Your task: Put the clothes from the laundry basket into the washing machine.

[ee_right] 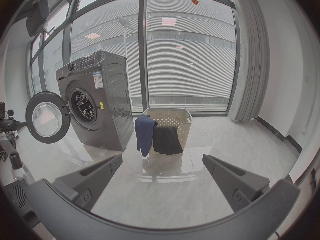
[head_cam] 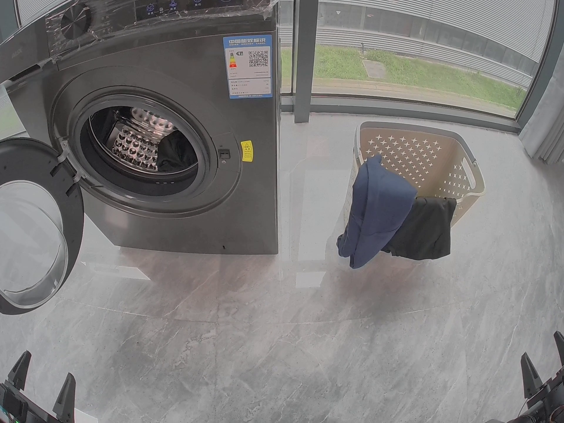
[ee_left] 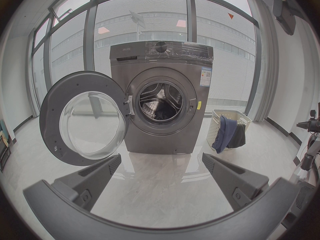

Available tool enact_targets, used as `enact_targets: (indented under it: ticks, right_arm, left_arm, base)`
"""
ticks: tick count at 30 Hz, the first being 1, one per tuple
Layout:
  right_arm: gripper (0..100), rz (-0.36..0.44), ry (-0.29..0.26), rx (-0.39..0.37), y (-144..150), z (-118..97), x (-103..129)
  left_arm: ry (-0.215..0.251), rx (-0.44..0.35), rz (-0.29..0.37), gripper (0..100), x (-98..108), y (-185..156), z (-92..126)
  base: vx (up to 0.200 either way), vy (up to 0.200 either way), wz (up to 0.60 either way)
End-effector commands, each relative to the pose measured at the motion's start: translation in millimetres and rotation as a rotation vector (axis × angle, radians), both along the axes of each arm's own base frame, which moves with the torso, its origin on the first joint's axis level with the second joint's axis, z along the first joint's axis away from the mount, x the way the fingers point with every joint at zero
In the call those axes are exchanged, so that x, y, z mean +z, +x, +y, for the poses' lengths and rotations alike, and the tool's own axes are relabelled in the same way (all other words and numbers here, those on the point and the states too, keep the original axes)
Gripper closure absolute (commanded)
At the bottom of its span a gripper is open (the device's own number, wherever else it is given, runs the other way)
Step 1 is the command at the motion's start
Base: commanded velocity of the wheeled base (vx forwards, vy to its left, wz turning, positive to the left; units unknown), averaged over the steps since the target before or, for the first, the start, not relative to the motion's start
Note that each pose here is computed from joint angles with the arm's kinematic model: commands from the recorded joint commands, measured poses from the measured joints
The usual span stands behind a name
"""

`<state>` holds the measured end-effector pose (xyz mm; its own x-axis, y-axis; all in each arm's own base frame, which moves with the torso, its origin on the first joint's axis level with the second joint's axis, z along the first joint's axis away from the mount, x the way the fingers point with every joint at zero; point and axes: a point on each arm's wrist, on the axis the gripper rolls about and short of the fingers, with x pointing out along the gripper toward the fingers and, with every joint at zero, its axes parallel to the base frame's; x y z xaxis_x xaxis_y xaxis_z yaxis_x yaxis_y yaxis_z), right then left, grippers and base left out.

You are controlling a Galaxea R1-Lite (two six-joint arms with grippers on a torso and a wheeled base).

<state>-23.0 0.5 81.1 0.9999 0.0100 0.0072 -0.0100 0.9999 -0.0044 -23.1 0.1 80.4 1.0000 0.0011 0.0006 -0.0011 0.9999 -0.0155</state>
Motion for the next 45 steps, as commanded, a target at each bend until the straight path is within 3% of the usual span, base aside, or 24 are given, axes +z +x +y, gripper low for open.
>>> enact_targets:
  ticks: [1,22,34,45]
  right_arm:
    - [0,0.004,0.0,0.001,0.2,0.0,-5.3]
    - [0,0.004,-0.003,0.001,0.2,0.1,-5.3]
    - [0,0.003,0.0,0.002,0.2,0.0,-5.1]
    - [0,0.004,-0.002,0.002,0.2,0.0,-5.3]
  left_arm:
    - [-0.001,0.0,0.005,0,-4.5,0.5,0.0]
    - [-0.012,0.004,0.005,0,-4.5,0.5,0.1]
    - [-0.014,0.005,0.005,0,-4.5,0.5,0.1]
    - [-0.017,0.005,0.007,0,-4.7,0.5,0.1]
  base:
    - [0.0,0.0,0.0]
    - [0.0,-0.2,0.0]
    - [0.0,0.0,-0.15]
    - [0.0,-0.164,0.0]
